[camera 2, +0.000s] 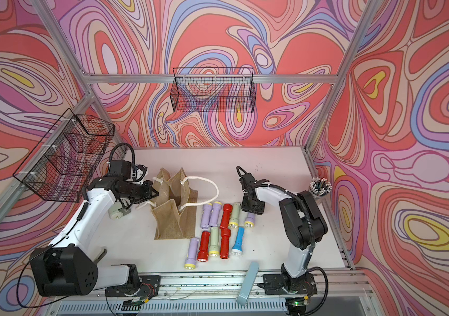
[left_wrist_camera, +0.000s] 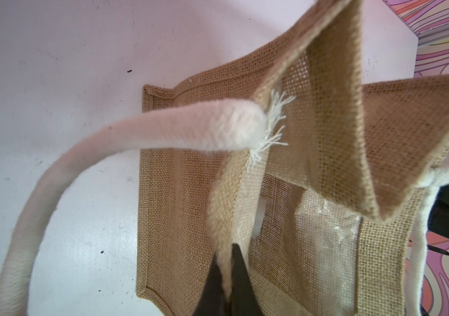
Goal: Put the flashlights into the tote bags
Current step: Pick up the flashlight from the center of the board.
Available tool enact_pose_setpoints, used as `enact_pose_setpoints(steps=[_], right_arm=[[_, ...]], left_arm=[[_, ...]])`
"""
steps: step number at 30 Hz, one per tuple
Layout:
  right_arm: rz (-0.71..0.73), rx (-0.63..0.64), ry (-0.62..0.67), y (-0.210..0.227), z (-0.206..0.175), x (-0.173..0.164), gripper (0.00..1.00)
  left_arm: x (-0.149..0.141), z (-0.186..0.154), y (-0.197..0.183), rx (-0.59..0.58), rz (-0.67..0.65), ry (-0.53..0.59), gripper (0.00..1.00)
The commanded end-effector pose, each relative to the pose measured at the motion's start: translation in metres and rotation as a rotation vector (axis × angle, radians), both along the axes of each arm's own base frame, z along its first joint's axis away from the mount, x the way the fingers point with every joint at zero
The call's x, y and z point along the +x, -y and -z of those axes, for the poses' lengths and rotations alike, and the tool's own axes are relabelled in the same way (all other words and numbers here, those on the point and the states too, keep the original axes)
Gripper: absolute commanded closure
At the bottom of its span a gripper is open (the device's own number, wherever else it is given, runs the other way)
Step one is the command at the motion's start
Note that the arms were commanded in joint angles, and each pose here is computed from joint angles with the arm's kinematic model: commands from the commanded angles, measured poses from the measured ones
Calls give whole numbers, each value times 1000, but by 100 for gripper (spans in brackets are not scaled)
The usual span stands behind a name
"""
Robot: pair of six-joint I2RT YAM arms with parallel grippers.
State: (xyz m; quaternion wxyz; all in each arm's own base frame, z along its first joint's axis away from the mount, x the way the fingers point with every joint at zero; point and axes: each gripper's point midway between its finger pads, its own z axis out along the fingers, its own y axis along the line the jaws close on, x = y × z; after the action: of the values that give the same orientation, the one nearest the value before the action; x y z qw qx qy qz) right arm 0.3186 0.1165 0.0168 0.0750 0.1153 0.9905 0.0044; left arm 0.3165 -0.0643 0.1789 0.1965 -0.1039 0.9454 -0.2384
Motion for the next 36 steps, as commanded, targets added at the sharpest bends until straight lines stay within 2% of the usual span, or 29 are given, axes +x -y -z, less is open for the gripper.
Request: enact_pose_setpoints(steps=[1,9,16,20,28,36], right_arm=[[13,-42,-90,9,22,-20,57],[9,-87,-87,15,20,-16,75],[-17,-115,-4,18,-10,2,84],[-28,-144,54,20,-36,17,85],[-31,-138,271,18,-124,52,86],[-32,10,481,-8,-214,78,87]], left_arm=[[-1,9,-2,16,6,-14,100],[-1,8,-1,15,7,-13,100],[-1,7,0,12,10,-10,100],[-1,6,-1,12,11,-5,100],[-1,4,0,10,15,0,100],[0,3,0,8,18,4,100]])
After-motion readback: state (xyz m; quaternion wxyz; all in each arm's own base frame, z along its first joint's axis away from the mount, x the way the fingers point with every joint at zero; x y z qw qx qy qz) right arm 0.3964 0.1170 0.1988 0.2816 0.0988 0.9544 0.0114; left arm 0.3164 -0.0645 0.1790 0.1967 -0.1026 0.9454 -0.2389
